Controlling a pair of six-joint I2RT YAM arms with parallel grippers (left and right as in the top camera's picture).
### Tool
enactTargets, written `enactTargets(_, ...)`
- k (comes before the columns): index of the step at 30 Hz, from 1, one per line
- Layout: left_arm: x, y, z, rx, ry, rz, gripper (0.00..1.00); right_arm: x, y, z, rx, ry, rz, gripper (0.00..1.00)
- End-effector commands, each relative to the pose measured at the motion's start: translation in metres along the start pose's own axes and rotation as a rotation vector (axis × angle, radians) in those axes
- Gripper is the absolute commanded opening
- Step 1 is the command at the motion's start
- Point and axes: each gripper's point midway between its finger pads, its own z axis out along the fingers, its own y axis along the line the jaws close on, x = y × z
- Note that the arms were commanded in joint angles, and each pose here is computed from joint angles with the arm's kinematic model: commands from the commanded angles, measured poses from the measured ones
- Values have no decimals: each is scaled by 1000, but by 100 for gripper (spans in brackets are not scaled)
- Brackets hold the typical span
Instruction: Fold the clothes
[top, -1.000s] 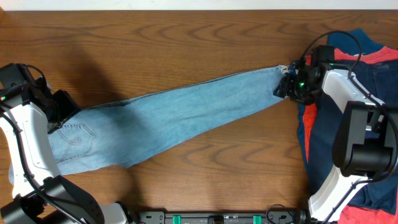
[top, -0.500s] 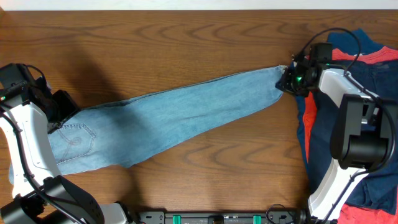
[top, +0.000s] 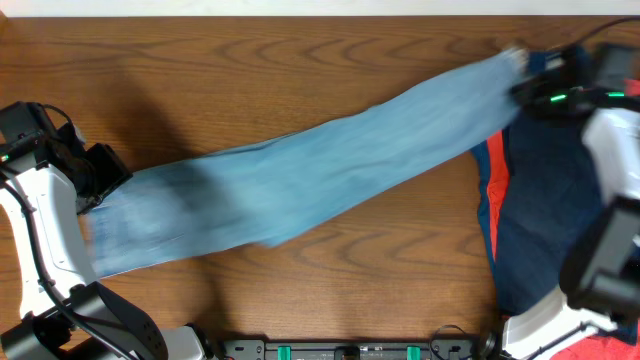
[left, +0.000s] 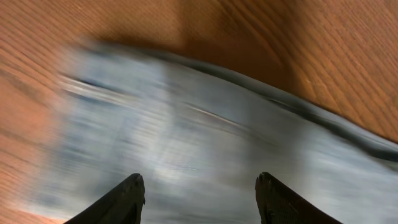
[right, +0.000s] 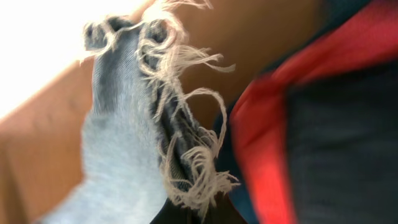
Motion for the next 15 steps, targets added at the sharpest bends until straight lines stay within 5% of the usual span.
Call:
enactTargets(1,0,-4,0,16,9,18,59,-40,-3,-57,27,-134,6,1)
enactTargets(8,2,-10,0,52,18,17,59,-46,51,-102,-91,-160,-72,1)
enactTargets(15,2,-10,0,52,17,18,59,33,164,-76,-265,64,-202,1)
